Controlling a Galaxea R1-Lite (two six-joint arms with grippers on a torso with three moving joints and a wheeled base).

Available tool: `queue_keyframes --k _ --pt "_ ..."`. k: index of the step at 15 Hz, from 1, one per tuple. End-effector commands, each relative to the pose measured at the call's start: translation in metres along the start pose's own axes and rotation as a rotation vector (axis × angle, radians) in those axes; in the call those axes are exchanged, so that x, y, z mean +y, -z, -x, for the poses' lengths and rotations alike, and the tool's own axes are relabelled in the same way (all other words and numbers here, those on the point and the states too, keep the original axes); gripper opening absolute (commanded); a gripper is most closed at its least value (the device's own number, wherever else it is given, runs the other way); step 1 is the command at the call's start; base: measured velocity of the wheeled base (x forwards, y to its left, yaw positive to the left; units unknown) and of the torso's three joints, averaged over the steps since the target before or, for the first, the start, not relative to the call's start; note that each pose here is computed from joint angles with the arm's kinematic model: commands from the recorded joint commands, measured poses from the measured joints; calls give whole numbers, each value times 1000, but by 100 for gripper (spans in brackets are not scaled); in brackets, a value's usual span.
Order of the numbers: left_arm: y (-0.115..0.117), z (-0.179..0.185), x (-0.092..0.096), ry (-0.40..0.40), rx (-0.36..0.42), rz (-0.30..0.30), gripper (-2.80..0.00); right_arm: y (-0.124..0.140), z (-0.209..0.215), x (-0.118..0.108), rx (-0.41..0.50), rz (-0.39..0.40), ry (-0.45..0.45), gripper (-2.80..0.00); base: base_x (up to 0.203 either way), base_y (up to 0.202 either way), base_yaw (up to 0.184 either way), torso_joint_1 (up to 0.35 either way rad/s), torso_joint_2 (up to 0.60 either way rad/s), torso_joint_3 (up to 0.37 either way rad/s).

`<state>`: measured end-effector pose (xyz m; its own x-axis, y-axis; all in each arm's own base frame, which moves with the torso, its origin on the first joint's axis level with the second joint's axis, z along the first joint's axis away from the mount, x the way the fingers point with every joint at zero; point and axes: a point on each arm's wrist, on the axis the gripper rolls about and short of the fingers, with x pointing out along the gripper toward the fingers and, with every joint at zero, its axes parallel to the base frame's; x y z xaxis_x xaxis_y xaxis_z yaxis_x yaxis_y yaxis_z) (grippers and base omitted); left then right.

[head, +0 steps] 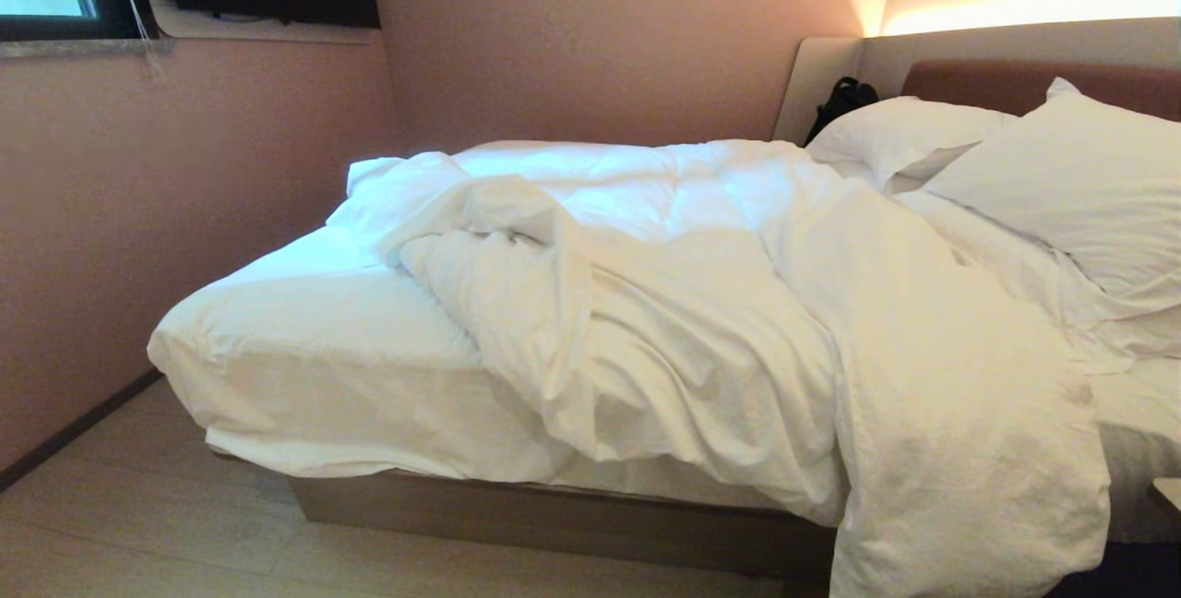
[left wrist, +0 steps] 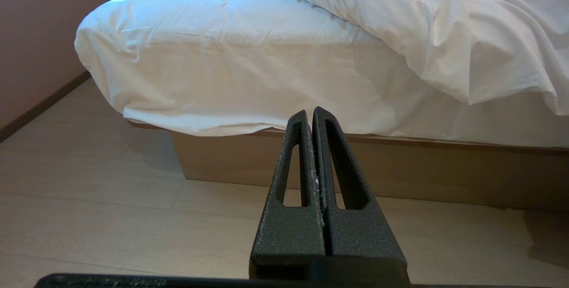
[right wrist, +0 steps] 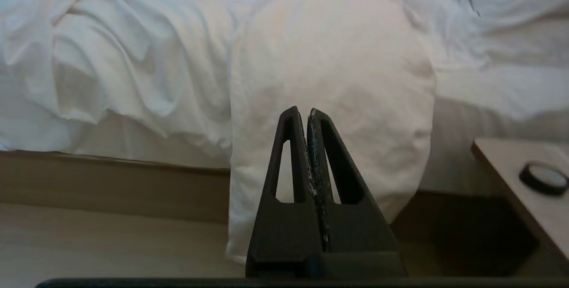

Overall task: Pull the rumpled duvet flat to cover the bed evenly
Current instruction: Hold the folded corner of the quilt

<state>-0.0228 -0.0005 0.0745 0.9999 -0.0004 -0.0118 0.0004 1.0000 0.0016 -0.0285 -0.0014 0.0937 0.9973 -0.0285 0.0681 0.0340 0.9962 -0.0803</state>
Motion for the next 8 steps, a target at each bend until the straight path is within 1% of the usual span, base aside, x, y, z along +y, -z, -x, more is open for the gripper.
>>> queue_keyframes --k 1,4,6,8 --pt "0 0 0 0 1 0 -280 3 -2 1 -16 14 -22 -280 0 0 0 0 0 0" --pt "0 0 0 0 1 0 -280 13 -4 3 17 0 -58 -280 0 0 0 0 0 0" --pt "0 0 0 0 1 0 -280 17 -4 3 58 -7 -66 -280 0 0 0 0 0 0" --pt "0 0 0 0 1 0 -280 18 -4 3 63 -43 -61 -280 0 0 0 0 0 0"
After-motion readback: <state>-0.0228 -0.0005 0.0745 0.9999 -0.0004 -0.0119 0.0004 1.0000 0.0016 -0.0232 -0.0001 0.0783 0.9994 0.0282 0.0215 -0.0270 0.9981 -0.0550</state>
